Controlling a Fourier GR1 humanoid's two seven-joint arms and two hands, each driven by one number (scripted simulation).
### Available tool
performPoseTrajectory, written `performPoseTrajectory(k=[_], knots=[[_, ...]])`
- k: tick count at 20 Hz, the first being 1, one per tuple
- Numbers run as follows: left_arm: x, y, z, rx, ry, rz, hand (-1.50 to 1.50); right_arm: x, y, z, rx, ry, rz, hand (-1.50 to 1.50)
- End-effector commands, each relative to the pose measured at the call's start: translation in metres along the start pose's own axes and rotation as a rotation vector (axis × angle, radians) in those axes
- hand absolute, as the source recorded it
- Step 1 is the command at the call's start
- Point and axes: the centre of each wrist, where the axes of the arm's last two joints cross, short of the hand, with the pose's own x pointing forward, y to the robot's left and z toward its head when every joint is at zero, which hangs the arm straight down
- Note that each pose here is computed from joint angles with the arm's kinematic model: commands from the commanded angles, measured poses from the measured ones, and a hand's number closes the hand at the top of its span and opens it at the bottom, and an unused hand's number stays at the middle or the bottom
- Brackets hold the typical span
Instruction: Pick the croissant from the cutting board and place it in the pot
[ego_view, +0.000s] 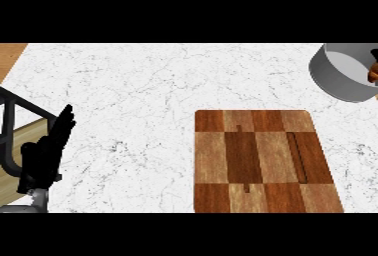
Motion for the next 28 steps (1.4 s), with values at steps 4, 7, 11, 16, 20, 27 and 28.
performPoseTrajectory(k=[4,7,11,16,20,27,28], knots=[[-0.012,0.020,0.004,0.041,0.008,-0.060,0.00,-0.050,-0.007,-0.029,-0.025,0.038,0.003,1.50],[0.000,0.014,-0.006,0.023,-0.008,-0.039,0.00,-0.060,0.001,-0.035,-0.010,0.026,0.040,1.50],[-0.002,0.017,-0.009,0.016,-0.009,-0.041,0.00,-0.067,-0.004,-0.045,0.020,0.041,0.023,1.50],[0.010,0.009,-0.017,0.020,-0.025,-0.044,0.00,-0.087,0.002,-0.039,0.040,0.046,0.081,1.50],[0.010,0.004,-0.015,-0.021,-0.036,-0.064,0.00,-0.096,0.008,-0.035,0.043,0.061,0.131,1.50],[0.015,-0.005,-0.024,-0.016,-0.043,-0.039,0.00,-0.096,0.026,-0.033,0.112,0.141,-0.099,-1.50],[0.012,-0.009,-0.016,-0.033,-0.043,-0.045,0.00,-0.098,0.035,-0.029,0.130,0.141,-0.114,-1.50]])
